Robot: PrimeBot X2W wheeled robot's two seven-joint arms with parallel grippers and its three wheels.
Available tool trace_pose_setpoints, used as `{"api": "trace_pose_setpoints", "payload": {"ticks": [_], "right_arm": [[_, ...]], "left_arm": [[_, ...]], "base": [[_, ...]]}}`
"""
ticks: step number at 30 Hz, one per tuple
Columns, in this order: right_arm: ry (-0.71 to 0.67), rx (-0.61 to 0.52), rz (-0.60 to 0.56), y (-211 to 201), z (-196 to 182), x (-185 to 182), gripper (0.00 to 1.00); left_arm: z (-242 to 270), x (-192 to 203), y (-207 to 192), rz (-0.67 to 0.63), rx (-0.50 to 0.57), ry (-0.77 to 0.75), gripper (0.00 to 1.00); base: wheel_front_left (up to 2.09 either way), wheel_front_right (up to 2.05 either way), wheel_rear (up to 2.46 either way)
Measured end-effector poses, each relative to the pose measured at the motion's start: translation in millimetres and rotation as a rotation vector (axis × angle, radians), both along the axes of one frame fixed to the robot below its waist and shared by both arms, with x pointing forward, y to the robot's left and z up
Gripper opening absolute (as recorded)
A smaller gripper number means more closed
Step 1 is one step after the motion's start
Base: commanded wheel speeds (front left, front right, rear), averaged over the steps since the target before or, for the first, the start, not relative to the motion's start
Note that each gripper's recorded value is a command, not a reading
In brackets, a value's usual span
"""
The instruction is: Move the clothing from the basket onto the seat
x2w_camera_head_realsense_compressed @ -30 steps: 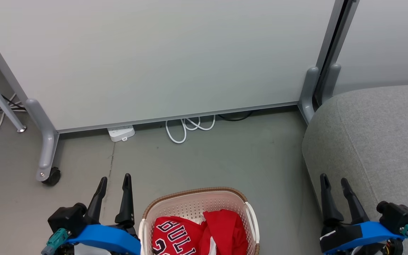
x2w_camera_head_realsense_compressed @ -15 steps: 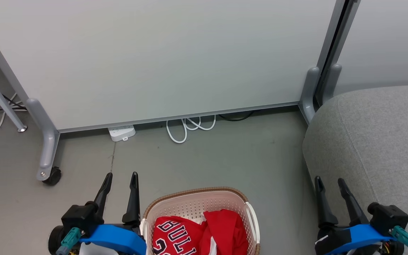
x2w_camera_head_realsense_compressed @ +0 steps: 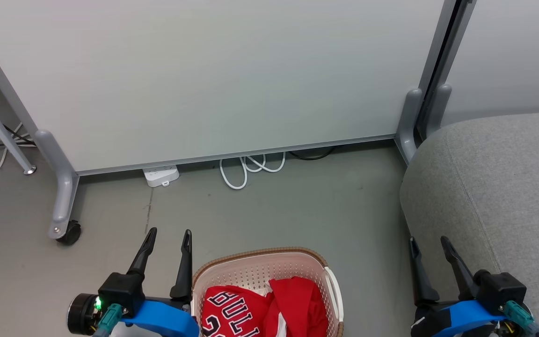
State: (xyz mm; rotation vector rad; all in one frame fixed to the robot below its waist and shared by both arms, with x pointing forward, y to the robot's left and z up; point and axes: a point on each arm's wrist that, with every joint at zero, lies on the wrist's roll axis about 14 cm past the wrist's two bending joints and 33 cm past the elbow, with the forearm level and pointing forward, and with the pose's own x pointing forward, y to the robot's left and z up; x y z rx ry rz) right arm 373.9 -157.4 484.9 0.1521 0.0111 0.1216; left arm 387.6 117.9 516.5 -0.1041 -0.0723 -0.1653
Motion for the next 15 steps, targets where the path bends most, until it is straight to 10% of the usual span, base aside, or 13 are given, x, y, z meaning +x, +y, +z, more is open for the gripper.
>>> {"api": "trace_pose_setpoints", "payload": {"ticks": [15], "right_arm": [[-0.016,-0.101,0.037,7.7,-2.4,-1.2,1.0]], "left_arm": [[-1.4,-2.3,-6.1,-0.021,0.081,-0.025,1.0]], "base": [[0.0,0.0,0.0]]}}
